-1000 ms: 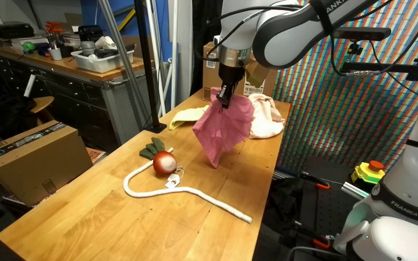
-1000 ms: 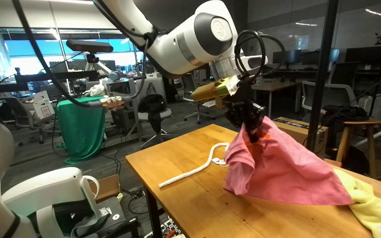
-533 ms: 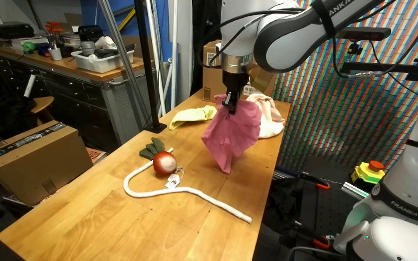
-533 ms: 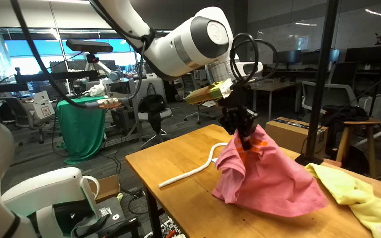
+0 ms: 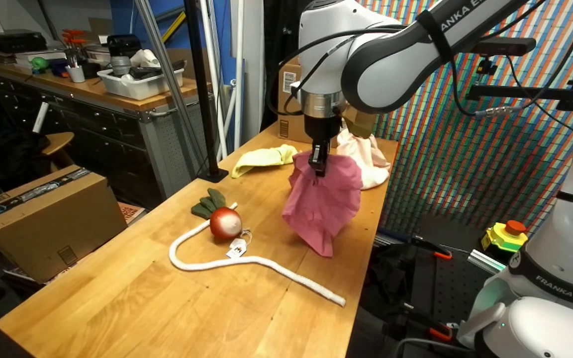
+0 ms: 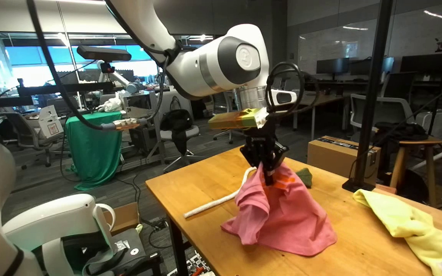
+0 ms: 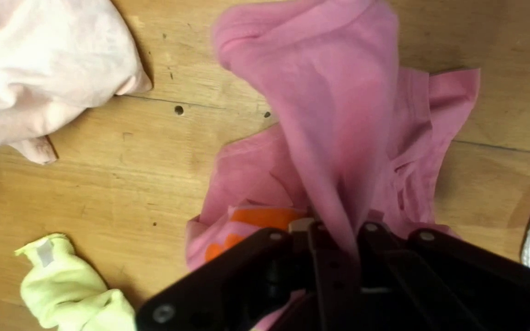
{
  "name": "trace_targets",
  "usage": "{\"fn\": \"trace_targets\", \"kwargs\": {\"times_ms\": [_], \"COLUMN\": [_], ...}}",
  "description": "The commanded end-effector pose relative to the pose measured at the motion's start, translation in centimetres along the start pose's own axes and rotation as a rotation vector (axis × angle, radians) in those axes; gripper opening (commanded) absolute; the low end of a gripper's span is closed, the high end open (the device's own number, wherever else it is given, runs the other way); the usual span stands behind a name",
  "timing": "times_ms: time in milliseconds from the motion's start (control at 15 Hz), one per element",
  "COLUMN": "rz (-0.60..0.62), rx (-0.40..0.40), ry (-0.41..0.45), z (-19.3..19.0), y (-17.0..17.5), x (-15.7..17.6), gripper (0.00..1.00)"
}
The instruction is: Separate the clothes and the plush toy
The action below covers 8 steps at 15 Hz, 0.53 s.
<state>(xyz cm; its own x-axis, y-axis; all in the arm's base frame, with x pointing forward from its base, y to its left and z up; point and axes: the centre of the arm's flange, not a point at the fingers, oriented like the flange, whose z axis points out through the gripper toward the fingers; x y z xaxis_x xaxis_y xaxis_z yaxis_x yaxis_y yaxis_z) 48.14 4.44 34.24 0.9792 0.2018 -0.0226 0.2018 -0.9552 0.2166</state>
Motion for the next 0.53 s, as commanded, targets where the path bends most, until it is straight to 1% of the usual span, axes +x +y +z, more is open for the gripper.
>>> {"fn": "trace_targets", "kwargs": {"times_ms": [0, 467], "rz": [-0.073, -0.134], "rx": [0.055, 0.104], "ry": [-0.038, -0.097], "z": [1.0, 3.8], "y": [-0.7, -1.4], "x": [0.5, 0.8], "gripper": [0.03, 0.03]}}
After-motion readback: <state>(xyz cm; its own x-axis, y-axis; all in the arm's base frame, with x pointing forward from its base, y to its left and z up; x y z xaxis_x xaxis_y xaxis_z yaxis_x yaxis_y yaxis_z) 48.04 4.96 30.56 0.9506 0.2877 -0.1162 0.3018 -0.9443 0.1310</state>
